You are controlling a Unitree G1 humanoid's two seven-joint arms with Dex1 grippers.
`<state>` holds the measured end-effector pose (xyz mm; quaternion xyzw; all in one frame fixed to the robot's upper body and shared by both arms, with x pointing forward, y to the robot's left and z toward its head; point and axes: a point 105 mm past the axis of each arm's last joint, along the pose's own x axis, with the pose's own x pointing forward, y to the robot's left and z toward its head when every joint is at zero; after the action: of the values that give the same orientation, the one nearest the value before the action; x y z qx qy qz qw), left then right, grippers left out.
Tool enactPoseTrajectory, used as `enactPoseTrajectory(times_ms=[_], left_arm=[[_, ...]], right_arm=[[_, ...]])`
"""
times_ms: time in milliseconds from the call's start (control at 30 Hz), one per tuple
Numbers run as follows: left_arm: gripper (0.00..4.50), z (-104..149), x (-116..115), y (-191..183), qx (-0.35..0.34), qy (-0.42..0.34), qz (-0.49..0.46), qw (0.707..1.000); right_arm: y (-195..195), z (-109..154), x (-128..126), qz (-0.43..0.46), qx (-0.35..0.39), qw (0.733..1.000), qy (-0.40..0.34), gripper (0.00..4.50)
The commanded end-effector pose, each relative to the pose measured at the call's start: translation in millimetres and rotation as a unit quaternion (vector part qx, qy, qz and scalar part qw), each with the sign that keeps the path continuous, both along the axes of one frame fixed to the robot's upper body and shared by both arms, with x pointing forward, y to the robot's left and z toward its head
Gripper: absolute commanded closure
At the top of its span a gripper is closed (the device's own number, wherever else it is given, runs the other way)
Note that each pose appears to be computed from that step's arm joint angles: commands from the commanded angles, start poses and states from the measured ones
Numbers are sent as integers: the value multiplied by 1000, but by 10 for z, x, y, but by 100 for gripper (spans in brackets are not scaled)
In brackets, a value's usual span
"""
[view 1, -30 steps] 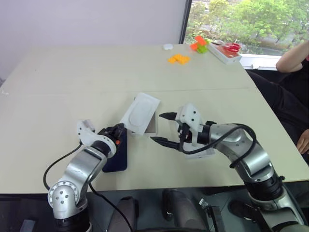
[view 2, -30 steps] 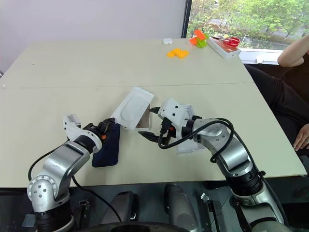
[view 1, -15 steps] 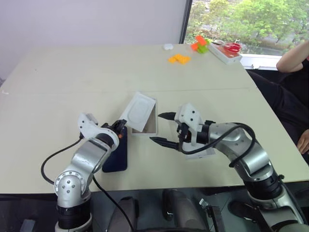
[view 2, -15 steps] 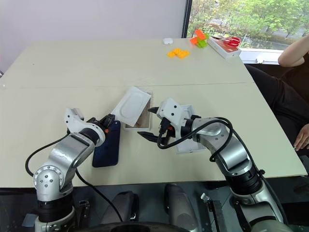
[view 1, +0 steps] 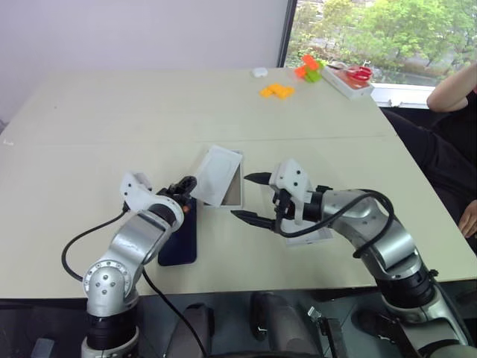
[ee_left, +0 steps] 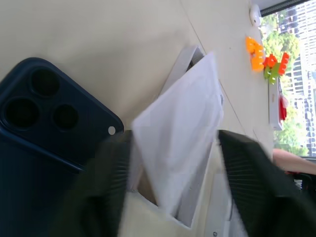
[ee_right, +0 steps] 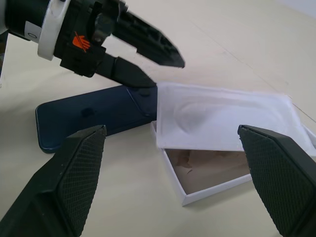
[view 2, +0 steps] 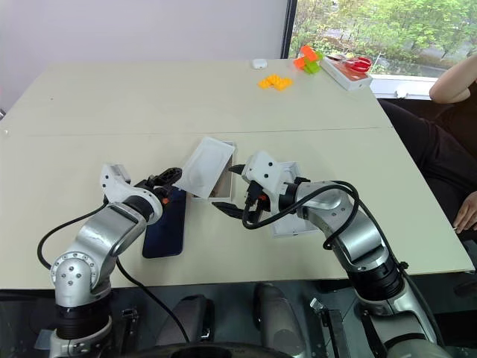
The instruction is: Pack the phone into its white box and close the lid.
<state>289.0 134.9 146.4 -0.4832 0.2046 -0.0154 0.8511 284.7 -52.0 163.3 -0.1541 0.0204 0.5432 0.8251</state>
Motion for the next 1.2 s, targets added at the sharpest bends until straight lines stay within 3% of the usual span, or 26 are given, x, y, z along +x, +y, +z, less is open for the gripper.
enactPoseTrajectory(times_ms=[33, 300, 467, 567, 667, 900, 1000, 1200], left_arm=[[118, 212, -177, -158, 4, -54, -82, 995], [118, 389, -406, -141, 118, -140, -190, 964], [118, 566, -119, 339, 174, -179, -86, 964], [246, 570, 60, 535, 307, -178, -67, 932], [400, 376, 196, 626, 407, -125, -84, 901], [400, 48, 528, 528, 486, -80, -148, 858], [400, -50, 543, 450, 499, -75, -180, 845], [400, -23, 390, 134, 451, -117, -258, 846]], right_arm=[[49, 129, -12, 12, 10, 1000, -27, 0], [78, 125, 2, 18, 13, 999, -27, 0], [80, 117, 17, 18, 13, 999, -27, 0], [80, 110, 19, 15, 12, 999, -28, 0], [73, 114, 25, 12, 11, 999, -30, 0], [47, 132, 54, -1, 11, 999, -36, 0], [18, 142, 69, -10, 11, 999, -37, 0], [-87, 135, 86, -31, 6, 999, -38, 0]])
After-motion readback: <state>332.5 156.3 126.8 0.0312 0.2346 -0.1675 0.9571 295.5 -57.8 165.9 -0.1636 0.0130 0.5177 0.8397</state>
